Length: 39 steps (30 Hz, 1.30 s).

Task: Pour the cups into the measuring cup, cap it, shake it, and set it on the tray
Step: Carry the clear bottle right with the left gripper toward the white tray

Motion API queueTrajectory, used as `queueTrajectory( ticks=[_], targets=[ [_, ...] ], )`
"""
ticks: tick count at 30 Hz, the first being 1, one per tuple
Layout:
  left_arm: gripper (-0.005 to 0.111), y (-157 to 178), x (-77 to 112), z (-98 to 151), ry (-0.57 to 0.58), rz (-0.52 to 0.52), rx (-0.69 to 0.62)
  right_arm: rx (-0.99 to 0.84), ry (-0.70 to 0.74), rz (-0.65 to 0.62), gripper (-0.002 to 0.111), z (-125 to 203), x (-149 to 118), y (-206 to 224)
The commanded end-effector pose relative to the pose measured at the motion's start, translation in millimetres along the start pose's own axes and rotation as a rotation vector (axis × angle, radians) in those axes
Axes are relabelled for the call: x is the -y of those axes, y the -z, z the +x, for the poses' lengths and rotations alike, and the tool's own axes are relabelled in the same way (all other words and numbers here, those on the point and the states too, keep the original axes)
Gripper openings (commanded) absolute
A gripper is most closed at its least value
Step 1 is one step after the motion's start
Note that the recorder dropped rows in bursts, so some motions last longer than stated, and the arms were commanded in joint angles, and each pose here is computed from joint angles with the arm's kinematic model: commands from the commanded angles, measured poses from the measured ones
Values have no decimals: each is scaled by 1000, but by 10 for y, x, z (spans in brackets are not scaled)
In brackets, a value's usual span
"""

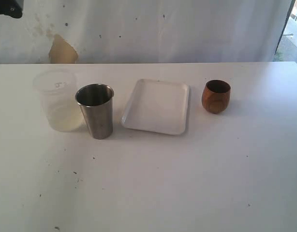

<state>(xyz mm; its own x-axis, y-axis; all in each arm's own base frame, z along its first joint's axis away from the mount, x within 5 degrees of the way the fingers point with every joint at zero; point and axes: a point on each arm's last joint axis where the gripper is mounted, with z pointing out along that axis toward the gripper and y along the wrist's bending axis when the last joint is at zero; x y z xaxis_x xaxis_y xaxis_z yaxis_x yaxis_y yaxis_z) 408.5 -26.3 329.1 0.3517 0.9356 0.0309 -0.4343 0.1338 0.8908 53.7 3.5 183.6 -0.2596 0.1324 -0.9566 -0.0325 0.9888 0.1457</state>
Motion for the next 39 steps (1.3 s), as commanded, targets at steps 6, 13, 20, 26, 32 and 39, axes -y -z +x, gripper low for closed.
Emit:
queueTrajectory(
  ticks=[6,13,20,26,32,39],
  targets=[
    [0,-24,-127,5,23,-69,-11,7,1,1,0,7,2,0],
    [0,-24,-116,35,40,-58,-45,7,1,1,0,7,2,0],
    [0,-25,-58,53,213,-3,-66,7,1,1,0,7,2,0],
    [0,3,132,114,984,132,-229,7,1,1,0,7,2,0],
    [0,-5,140,-50,1607,207,-148,7,1,1,0,7,2,0],
    [0,-104,51,-640,1637,546,168,7,1,1,0,7,2,0]
  ],
)
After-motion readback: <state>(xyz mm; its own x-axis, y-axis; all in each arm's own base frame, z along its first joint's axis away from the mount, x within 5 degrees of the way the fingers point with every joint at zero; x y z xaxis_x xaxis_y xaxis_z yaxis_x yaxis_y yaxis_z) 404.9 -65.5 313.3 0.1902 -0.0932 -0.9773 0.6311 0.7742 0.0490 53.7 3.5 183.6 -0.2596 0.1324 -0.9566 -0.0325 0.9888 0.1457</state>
